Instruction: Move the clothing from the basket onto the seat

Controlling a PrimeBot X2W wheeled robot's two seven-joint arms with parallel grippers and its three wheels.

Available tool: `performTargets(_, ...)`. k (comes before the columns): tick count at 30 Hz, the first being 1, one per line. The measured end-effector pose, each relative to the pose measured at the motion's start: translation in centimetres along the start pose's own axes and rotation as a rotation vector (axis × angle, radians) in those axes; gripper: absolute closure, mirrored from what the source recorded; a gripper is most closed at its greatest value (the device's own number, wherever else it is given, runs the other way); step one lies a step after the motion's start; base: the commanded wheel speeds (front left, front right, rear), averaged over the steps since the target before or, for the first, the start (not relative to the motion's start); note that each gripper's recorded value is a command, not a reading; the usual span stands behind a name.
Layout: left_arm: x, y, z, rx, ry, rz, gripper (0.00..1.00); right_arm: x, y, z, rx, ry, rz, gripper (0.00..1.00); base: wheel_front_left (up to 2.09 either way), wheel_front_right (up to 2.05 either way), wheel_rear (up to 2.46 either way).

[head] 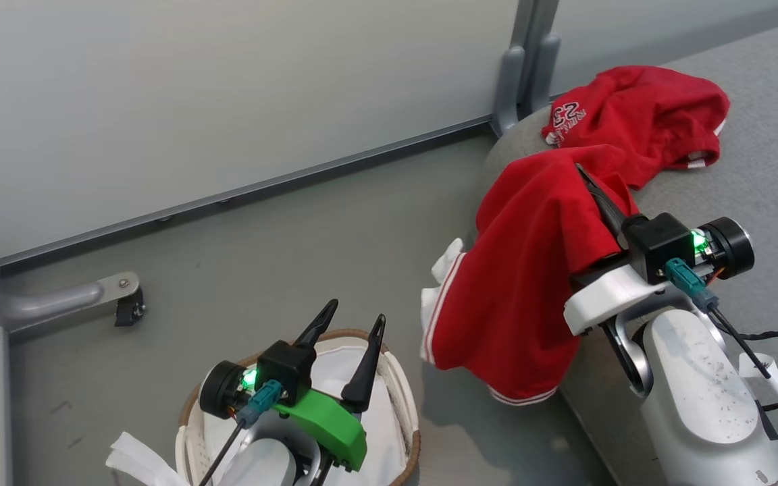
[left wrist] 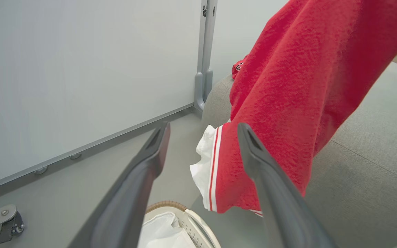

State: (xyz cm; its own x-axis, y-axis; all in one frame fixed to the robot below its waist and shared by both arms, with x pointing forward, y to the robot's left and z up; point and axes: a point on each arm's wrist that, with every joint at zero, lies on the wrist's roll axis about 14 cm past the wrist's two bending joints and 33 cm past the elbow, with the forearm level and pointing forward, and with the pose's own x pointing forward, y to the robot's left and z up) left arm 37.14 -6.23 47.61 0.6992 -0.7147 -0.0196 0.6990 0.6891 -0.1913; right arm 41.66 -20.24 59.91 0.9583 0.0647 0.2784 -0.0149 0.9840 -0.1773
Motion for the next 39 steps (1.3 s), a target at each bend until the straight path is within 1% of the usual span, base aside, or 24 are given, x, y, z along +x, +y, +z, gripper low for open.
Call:
performTargets(10, 3.2, -3.8, -1.7, -0.02, 0.039, -0.153, 0.0, -2.9, -6.4, -1.3, -0.066, 0.067, -0.17, 1.0, 0.0, 0.0, 0.0)
performTargets(14, 4.0, -4.6, -2.5, -0.039, 0.053, -0.194, 0.0, -2.4, -8.1, -1.2, -0.105, 0.068, -0.207, 1.0, 0.0, 0.0, 0.0)
performTargets(17, 4.4, -4.4, -3.2, -0.051, 0.065, -0.204, 0.0, -1.0, -9.1, -0.5, -0.126, 0.044, -0.225, 1.0, 0.0, 0.0, 0.0)
performTargets(19, 4.7, -4.0, -3.4, -0.054, 0.069, -0.202, 0.0, 0.4, -10.0, 0.7, -0.137, 0.006, -0.241, 1.0, 0.0, 0.0, 0.0)
performTargets(22, 4.8, -3.0, -3.9, -0.058, 0.075, -0.188, 0.0, 3.2, -11.3, 3.5, -0.165, -0.077, -0.257, 1.0, 0.0, 0.0, 0.0)
performTargets(25, 4.9, -2.0, -4.3, -0.056, 0.081, -0.173, 0.0, 6.0, -13.4, 6.9, -0.233, -0.157, -0.27, 1.0, 0.0, 0.0, 0.0)
performTargets(28, 5.0, -0.6, -4.6, -0.05, 0.082, -0.148, 0.0, 8.7, -15.6, 10.3, -0.263, -0.237, -0.29, 1.0, 0.0, 0.0, 0.0)
performTargets(31, 4.7, 0.8, -5.0, -0.045, 0.089, -0.119, 0.0, 10.6, -18.2, 14.6, -0.361, -0.305, -0.315, 1.0, 0.0, 0.0, 0.0)
performTargets(33, 4.6, 1.8, -5.4, -0.046, 0.093, -0.095, 0.0, 11.5, -20.2, 17.2, -0.404, -0.331, -0.356, 1.0, 0.0, 0.0, 0.0)
performTargets(36, 4.5, 2.7, -5.5, -0.046, 0.094, -0.076, 0.0, 12.5, -22.6, 17.9, -0.458, -0.289, -0.4, 1.0, 0.0, 0.0, 0.0)
performTargets(39, 4.7, 3.5, -5.7, -0.05, 0.09, -0.059, 0.0, 13.1, -24.6, 16.5, -0.489, -0.216, -0.433, 1.0, 0.0, 0.0, 0.0)
